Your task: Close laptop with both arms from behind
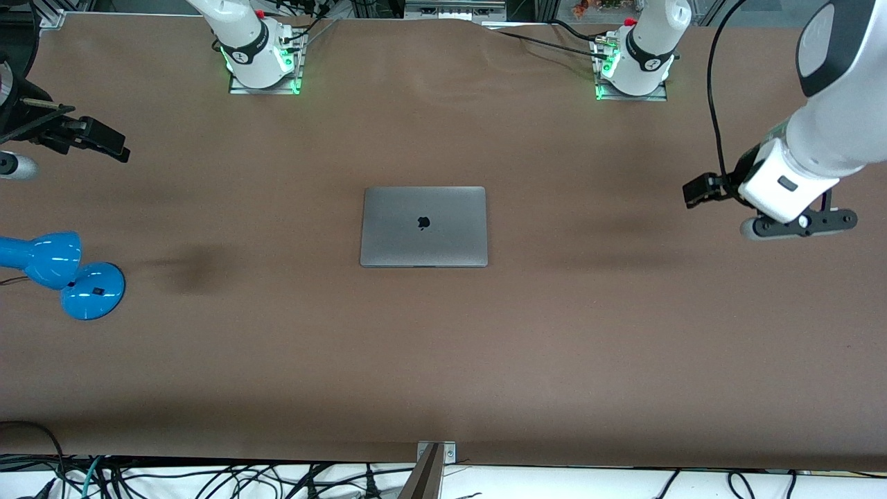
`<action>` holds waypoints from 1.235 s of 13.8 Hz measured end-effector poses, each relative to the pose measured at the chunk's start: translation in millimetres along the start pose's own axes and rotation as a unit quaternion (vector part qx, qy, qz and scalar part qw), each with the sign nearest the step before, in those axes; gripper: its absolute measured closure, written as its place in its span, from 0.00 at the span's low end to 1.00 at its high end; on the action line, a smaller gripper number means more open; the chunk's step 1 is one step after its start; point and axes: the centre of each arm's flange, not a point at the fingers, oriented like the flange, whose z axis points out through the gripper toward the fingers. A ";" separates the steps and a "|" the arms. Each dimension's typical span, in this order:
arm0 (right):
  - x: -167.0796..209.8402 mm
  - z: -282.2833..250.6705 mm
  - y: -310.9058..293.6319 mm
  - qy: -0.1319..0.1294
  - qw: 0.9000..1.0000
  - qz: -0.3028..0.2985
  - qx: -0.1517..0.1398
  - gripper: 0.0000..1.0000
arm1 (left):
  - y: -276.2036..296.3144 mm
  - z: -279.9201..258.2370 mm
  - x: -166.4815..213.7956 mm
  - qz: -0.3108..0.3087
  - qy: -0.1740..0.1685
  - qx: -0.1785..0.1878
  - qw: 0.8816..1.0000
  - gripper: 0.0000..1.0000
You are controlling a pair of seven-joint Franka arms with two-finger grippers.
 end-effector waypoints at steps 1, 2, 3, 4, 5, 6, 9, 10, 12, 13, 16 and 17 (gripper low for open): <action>1.2 1.9 1.2 0.002 1.000 -0.009 0.000 0.00 | 0.3 -3.3 -13.1 0.002 0.002 0.002 1.000 0.00; 2.5 4.2 1.5 0.004 1.000 -0.014 0.000 0.00 | 0.6 -5.5 -26.9 0.005 0.003 0.004 1.000 0.00; 3.5 6.7 1.4 0.005 1.000 -0.015 0.001 0.00 | 1.7 -6.2 -40.3 0.008 0.005 0.006 1.000 0.00; 4.3 9.1 1.3 0.005 1.000 -0.015 0.001 0.00 | 3.9 -5.2 -53.0 0.012 0.011 0.007 1.000 0.00; 4.9 10.8 1.2 0.006 1.000 -0.015 0.001 0.00 | 6.6 -3.5 -63.7 0.016 0.016 0.008 1.000 0.00; 5.7 11.8 1.2 0.008 1.000 -0.015 0.001 0.00 | 8.2 -2.7 -71.5 0.019 0.020 0.008 1.000 0.00; 9.8 11.2 0.7 0.024 1.000 -0.015 0.002 0.00 | 6.6 -7.2 -75.3 0.031 0.020 0.009 0.999 0.00; 11.1 11.2 0.2 0.029 0.999 -0.015 0.003 0.00 | 3.7 -9.0 -72.7 0.040 0.017 0.009 0.999 0.00; 16.1 12.1 -0.9 0.049 0.999 -0.016 0.004 0.00 | 1.3 -12.5 -63.4 0.053 0.015 0.007 0.998 0.00; 18.0 13.6 -1.5 0.055 0.998 -0.016 0.005 0.00 | 1.8 -12.1 -58.2 0.058 0.014 0.006 0.998 0.00; 18.7 15.6 -9.6 0.058 0.998 -0.022 0.005 0.00 | 4.9 -12.6 -45.5 0.069 0.015 0.005 0.997 0.00; 18.3 15.5 -13.3 0.059 0.998 -0.020 0.005 0.00 | 6.1 -15.5 -41.5 0.074 0.019 0.003 0.997 0.00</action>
